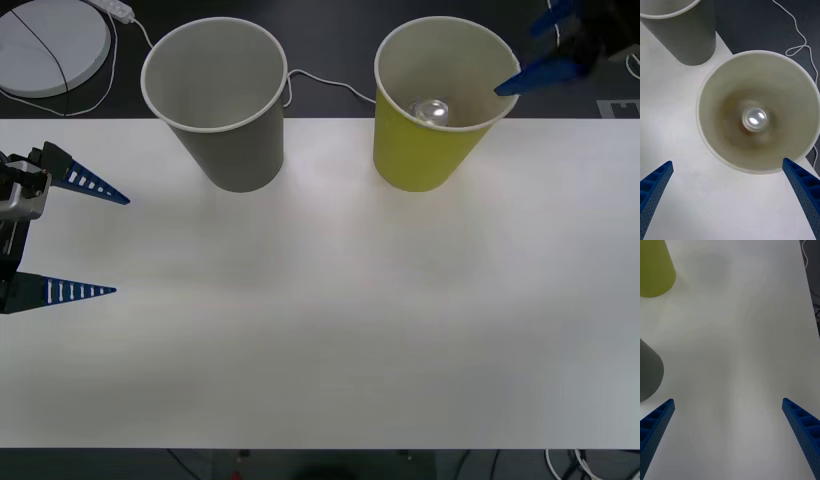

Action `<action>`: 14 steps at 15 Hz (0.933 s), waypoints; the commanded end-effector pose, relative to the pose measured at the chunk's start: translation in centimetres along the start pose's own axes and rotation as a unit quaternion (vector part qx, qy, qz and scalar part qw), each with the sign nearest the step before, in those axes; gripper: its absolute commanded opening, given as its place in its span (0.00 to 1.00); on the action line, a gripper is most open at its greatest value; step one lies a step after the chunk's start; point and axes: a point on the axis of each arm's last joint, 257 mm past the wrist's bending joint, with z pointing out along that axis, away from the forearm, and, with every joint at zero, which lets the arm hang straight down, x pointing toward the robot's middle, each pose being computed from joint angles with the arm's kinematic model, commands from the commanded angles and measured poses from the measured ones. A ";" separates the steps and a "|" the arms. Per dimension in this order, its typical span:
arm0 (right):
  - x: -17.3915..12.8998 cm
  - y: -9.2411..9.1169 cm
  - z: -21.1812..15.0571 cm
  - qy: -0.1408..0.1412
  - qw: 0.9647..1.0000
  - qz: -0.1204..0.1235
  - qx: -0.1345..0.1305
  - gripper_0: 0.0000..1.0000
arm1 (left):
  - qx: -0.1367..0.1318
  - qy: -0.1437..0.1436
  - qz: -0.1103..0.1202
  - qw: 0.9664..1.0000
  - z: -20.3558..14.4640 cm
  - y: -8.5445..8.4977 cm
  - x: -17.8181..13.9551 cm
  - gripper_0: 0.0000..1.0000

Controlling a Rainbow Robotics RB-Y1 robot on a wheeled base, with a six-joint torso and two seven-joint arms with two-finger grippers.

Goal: Put the can into the green bin and the plastic bottle into the gray bin

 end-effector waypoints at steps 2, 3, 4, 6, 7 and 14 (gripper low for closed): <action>2.7 2.6 -0.9 -0.030 0.998 -0.024 -0.041 1.00 | 0.000 0.000 0.000 1.000 0.0 0.0 0.0 1.00; 3.8 3.3 -1.1 -0.035 0.997 -0.034 -0.058 1.00 | 0.000 0.000 0.000 1.000 0.0 0.0 0.0 1.00; 4.7 4.0 -1.3 -0.042 0.995 -0.049 -0.072 1.00 | 0.000 0.000 0.000 1.000 0.0 0.0 0.0 1.00; 6.2 5.1 -1.5 -0.054 0.991 -0.076 -0.093 1.00 | 0.000 0.000 0.000 1.000 0.0 0.0 0.0 1.00; 7.1 5.6 -1.5 -0.062 0.989 -0.086 -0.103 1.00 | 0.000 0.000 0.000 1.000 0.0 0.0 0.0 1.00; 12.3 9.4 -1.5 -0.095 0.974 -0.156 -0.135 1.00 | 0.000 0.000 0.000 1.000 0.0 0.0 0.0 1.00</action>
